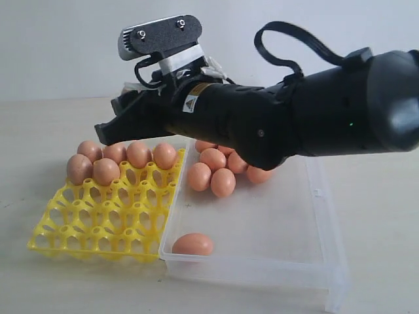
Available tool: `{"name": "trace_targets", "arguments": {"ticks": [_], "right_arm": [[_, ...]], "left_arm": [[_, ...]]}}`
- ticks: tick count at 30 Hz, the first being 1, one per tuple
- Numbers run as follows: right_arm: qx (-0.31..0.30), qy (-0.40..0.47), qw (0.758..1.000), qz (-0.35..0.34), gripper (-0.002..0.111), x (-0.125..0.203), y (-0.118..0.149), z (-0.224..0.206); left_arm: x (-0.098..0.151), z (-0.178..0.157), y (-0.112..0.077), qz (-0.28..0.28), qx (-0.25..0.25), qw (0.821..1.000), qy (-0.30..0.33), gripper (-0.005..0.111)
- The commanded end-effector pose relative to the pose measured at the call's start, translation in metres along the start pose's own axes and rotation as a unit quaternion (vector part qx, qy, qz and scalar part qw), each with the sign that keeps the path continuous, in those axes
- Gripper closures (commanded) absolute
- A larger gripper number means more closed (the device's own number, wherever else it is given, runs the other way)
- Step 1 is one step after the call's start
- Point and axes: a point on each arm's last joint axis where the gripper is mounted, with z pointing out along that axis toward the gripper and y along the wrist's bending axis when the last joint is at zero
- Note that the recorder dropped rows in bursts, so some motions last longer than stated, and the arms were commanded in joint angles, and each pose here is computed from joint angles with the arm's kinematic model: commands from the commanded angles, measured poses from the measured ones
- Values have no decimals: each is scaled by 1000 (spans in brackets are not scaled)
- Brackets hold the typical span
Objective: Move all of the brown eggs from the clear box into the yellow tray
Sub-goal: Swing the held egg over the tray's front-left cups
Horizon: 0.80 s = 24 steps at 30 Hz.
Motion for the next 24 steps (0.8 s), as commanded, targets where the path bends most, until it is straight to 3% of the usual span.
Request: {"name": "trace_targets", "arguments": {"ticks": [1,6,12,24], "right_arm": [[-1,-23,1000,6,108,11,4,26],[-14,-13,999,-32,108,26,7,64],[-12,-1,1000,-5,108,46,8,103],[3,21,1000,-3,108,57,3,110]], "left_arm": [[-2,-1,0,-2,2,1000,-8,107],[-2,-1,0,-2,2,1000,-8,107],[-2,-1,0,-3,2,1000,-8,107],[-2,-1,0,-3,2,1000,-8,107]]}}
